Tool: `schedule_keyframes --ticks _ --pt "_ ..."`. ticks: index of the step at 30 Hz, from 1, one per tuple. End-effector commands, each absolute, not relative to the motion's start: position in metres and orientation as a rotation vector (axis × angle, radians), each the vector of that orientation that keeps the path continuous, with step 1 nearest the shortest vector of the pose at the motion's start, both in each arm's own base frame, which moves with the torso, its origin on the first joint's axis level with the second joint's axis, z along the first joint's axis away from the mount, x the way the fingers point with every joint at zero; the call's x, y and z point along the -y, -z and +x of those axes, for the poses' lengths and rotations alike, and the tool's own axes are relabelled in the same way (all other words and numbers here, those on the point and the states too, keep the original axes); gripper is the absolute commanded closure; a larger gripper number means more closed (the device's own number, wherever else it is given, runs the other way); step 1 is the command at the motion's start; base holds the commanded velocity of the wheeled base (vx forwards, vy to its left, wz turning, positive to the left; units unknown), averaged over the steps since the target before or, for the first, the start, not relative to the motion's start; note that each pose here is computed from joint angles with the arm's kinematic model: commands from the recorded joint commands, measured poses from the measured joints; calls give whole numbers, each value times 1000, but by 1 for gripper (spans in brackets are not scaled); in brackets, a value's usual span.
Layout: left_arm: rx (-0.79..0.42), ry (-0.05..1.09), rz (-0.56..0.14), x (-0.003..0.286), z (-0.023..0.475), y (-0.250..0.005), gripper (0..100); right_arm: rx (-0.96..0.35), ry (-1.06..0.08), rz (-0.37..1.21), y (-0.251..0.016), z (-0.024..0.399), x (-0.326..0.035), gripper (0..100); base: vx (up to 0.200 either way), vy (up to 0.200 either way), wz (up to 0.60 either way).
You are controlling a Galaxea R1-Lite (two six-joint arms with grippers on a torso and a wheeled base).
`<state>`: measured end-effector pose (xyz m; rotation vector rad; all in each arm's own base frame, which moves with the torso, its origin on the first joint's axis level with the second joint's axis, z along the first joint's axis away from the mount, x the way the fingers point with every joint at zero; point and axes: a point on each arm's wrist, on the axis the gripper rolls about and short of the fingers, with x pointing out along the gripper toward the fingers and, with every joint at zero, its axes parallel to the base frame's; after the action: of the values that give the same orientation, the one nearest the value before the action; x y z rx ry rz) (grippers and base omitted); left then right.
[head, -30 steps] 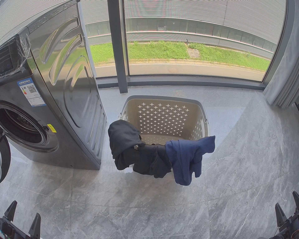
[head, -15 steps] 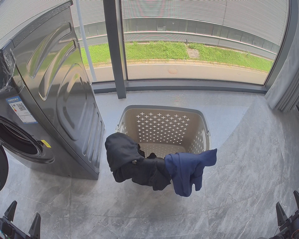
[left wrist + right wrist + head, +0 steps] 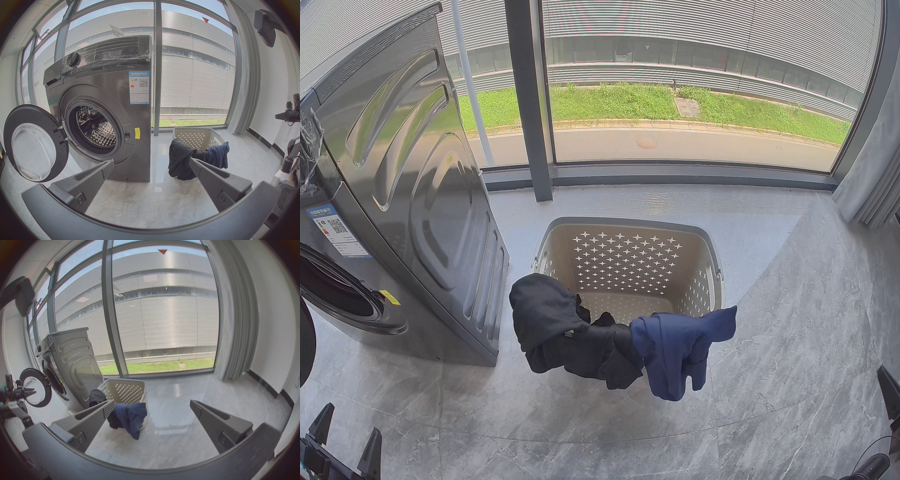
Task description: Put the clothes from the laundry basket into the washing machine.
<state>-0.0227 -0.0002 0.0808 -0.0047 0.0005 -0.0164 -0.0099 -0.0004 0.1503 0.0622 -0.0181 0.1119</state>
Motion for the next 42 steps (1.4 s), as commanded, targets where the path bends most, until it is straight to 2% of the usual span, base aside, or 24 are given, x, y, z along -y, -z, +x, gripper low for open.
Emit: schedule_keyframes --ticks 1,7,14,25,42 --pt "-2 17 -5 0 -23 -76 0 -442 -246 150 -143 87 -23 0 0 0 0" --pt "-2 17 -5 0 -23 -76 0 -566 -247 167 -125 132 -38 0 0 0 0" --pt "-2 17 -5 0 -23 -76 0 -634 -255 180 -101 170 -56 0 0 0 0" --pt "-2 17 -8 0 -23 -76 0 -651 -258 160 -69 205 -89 0 0 0 0" --pt "-2 18 -11 0 -23 -76 0 -635 -279 173 -43 254 -129 0 0 0 0"
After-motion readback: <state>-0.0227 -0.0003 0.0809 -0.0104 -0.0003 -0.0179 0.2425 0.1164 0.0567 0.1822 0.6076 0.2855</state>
